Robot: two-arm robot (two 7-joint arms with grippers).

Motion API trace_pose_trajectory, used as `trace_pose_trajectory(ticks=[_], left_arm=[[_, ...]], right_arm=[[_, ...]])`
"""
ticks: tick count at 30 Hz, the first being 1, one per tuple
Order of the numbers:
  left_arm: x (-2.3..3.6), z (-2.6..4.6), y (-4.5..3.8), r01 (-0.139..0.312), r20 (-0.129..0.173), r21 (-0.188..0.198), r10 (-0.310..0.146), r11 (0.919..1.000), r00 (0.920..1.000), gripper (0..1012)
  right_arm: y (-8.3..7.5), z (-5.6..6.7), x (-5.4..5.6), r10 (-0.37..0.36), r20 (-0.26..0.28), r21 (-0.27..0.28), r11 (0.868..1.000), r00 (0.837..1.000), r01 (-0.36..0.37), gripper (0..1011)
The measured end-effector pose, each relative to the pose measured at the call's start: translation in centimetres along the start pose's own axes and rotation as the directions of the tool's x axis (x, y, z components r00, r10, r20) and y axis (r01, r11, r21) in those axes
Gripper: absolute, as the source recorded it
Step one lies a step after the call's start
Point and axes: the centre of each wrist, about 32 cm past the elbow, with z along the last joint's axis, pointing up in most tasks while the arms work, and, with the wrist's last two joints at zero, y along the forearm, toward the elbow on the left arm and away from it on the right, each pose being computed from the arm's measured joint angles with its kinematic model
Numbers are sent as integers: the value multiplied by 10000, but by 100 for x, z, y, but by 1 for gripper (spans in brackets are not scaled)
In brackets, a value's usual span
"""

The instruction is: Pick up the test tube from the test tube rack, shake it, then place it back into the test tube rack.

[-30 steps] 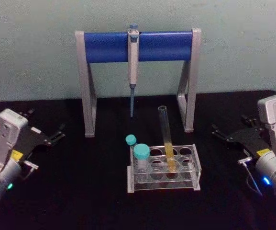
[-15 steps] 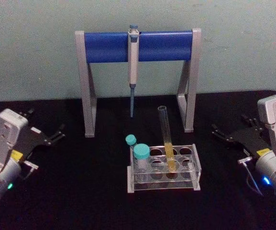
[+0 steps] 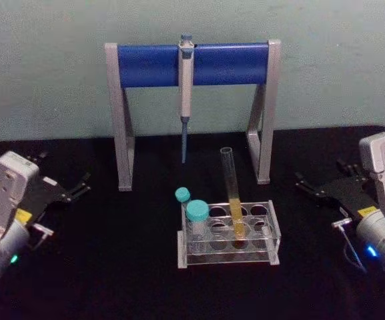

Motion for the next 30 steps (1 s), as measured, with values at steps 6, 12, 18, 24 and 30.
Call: trace_pose_trajectory(ticks=[6,12,18,24,30], left_arm=[[0,0,0,0,0,-1,0,10000,10000,1001],[0,0,0,-1,0,-1,1,10000,10000,1002],[0,0,0,0,0,0,0,10000,10000,1001],[0,0,0,0,0,-1,0,10000,10000,1001],[0,0,0,0,0,-1,0,10000,10000,1001]], right_arm=[[0,0,0,1,0,0,10000,10000,-1,1000],[0,0,0,1,0,-1,10000,10000,-1,1000],[0,0,0,1,-1,-1,10000,10000,-1,1000],[0,0,0,0,-1,-1,10000,10000,0,1000],[0,0,0,0,-1,-1,10000,10000,0,1000]])
